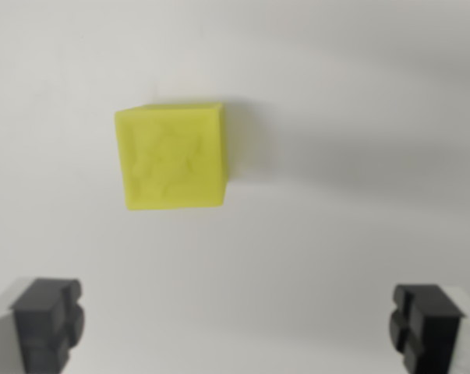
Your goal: Pick yellow cube
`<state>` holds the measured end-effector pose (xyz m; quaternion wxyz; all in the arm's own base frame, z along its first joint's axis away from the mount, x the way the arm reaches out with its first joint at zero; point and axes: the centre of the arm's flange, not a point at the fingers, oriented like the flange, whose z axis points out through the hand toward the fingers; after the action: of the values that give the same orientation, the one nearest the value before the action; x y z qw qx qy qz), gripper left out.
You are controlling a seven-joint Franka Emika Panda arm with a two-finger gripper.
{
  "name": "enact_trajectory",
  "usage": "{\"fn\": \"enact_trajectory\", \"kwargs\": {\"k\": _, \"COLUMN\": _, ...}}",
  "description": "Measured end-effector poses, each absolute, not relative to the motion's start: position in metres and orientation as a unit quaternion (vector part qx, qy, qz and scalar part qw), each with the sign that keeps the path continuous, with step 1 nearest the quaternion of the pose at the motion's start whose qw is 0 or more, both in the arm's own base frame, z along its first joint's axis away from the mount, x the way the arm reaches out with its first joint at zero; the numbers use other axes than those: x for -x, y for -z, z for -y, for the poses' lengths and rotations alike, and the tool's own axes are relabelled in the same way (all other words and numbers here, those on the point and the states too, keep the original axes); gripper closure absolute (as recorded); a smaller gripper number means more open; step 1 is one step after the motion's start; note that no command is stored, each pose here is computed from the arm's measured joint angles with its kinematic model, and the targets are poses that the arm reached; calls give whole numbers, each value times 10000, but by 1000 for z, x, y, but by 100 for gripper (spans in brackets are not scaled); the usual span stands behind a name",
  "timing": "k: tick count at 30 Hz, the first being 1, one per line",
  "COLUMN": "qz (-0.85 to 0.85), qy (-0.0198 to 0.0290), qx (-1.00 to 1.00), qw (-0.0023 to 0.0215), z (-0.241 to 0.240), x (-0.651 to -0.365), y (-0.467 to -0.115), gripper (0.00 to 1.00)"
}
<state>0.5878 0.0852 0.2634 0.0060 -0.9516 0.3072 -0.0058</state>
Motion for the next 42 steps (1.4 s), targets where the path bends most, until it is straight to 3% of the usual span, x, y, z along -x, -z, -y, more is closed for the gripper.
{"fn": "enact_trajectory", "kwargs": {"k": 42, "qz": -2604, "qy": -5, "qx": 9655, "qw": 3, "z": -125, "x": -591, "y": -165, "gripper": 0}}
